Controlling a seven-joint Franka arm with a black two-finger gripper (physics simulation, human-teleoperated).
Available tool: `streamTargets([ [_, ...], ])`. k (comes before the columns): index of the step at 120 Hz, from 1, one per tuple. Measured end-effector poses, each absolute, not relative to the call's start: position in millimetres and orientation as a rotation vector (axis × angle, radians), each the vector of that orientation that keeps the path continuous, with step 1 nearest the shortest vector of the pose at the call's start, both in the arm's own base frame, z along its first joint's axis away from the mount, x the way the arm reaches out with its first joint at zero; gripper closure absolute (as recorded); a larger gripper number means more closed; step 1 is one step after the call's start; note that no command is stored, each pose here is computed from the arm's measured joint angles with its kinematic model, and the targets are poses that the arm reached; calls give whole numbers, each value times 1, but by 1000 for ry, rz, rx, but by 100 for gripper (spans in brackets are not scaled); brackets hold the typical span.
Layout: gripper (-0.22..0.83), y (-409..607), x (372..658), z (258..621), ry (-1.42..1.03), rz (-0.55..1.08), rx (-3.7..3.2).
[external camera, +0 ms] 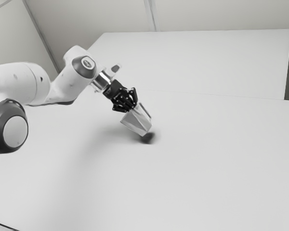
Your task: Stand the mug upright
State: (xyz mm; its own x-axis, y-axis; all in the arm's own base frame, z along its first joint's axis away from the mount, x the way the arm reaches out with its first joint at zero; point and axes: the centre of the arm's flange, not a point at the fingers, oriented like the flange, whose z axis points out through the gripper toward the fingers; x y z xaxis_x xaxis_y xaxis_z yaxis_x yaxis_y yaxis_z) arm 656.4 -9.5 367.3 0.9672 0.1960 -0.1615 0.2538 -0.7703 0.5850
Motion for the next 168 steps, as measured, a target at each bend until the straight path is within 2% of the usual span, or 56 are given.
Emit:
streamTargets([
  [20, 78, -15, 629, 390, 166, -114, 2764],
  [45, 78, -8, 589, 391, 110, -60, 2950],
  [86, 78, -4, 584, 380, 20, 59, 3112],
  [136, 79, -3, 579, 354, 15, 16, 3154],
  [156, 42, -10, 578, 359, 4, 19, 3152],
  [168, 26, -10, 577, 374, -4, 52, 3158],
])
